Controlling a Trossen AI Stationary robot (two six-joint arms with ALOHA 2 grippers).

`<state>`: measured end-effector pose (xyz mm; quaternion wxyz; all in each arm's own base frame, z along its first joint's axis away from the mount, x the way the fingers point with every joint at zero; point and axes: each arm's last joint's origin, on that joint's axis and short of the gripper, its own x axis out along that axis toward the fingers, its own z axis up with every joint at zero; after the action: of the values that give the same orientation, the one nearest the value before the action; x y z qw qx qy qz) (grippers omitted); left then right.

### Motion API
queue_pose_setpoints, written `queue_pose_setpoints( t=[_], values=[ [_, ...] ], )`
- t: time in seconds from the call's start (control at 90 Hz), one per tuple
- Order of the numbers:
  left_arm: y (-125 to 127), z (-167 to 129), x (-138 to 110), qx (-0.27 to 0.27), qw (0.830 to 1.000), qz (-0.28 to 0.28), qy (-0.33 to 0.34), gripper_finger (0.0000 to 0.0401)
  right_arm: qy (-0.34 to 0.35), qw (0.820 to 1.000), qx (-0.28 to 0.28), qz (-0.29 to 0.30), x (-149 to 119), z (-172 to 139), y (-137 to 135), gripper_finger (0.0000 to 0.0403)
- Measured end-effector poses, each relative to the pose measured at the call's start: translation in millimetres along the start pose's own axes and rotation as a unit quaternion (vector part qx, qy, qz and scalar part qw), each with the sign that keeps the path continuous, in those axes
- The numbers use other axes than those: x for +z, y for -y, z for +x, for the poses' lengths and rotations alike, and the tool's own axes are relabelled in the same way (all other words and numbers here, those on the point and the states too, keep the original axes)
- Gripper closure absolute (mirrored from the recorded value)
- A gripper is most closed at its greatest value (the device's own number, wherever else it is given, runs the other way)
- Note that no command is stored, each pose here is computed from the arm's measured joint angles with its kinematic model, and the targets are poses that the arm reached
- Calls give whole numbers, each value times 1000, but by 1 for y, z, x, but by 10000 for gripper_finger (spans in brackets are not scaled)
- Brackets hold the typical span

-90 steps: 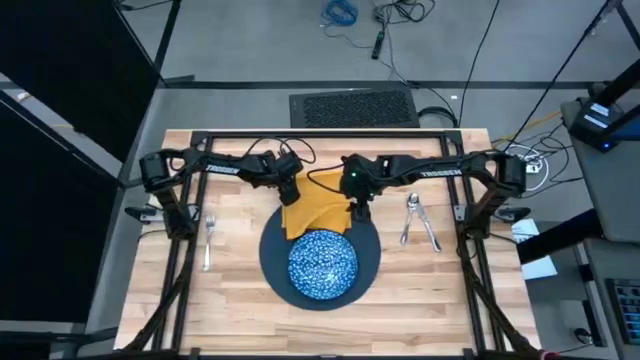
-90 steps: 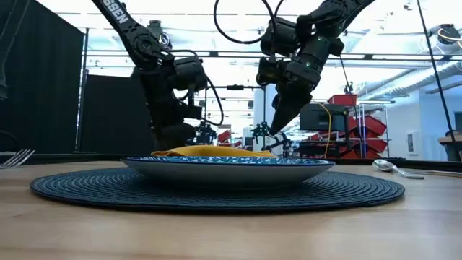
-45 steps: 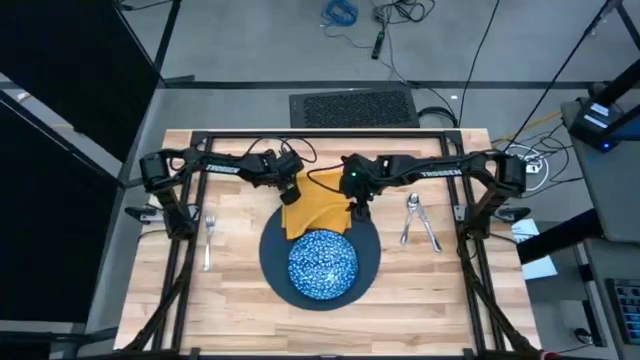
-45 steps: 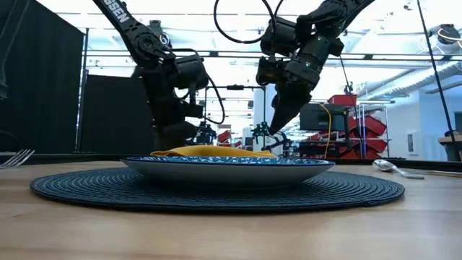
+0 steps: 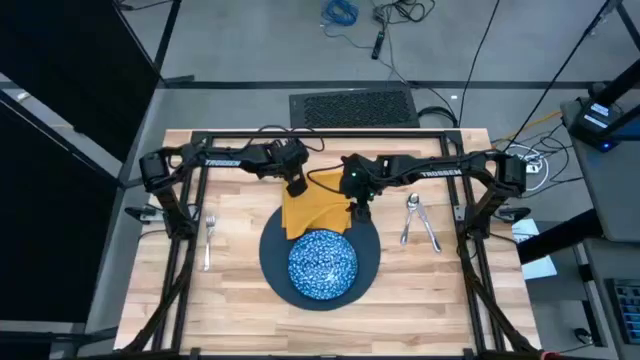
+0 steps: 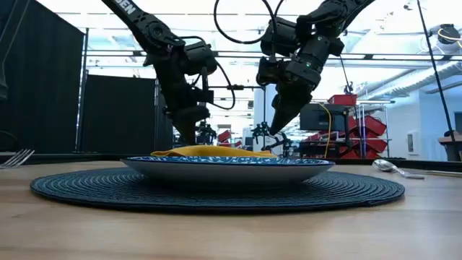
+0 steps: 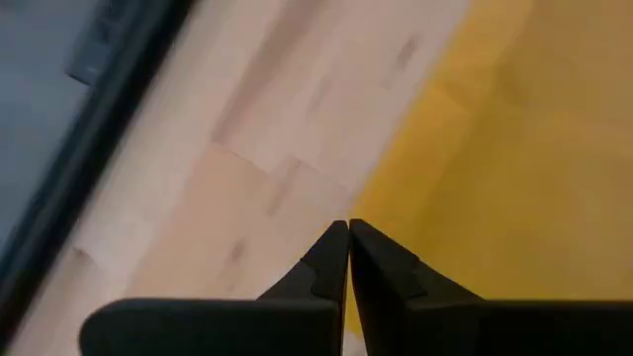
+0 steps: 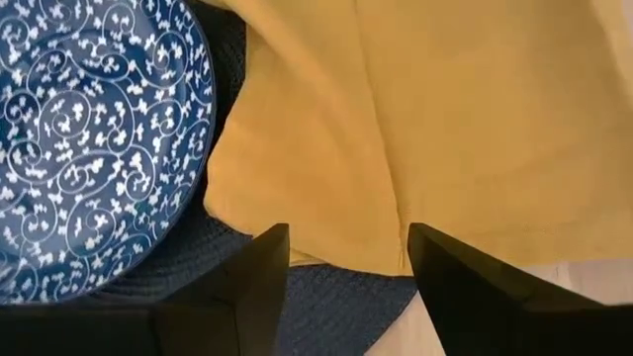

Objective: Set table place
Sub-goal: Fold the yellow table napkin

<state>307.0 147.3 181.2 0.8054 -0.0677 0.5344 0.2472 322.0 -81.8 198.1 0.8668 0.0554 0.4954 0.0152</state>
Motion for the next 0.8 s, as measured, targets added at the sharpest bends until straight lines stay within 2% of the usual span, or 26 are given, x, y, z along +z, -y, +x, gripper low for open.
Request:
queue_pose_setpoints(
  t=[0.078, 0.2, 0.433, 0.578, 0.667, 0.8],
  values=[
    [-5, -7, -3, -26, 1000, -11, -11, 401, 3, 1000, -1, -2, 0, -1, 4, 204],
    [-15, -28, -8, -23, 999, -34, 8, 401, 15, 1000, 16, 21, -3, -5, 21, 204],
    [-16, -52, -22, -29, 991, -85, 96, 401, 67, 994, -24, 77, -4, -17, 63, 204],
    [-13, -63, -36, -42, 972, -122, 196, 401, 113, 988, -38, 100, 2, -21, 72, 204],
    [-13, -68, -51, -48, 958, -143, 245, 401, 121, 990, -39, 62, 5, -20, 68, 204],
    [-14, -76, -66, -60, 927, -163, 332, 401, 146, 989, -38, 13, 21, -22, 60, 207]
  ],
)
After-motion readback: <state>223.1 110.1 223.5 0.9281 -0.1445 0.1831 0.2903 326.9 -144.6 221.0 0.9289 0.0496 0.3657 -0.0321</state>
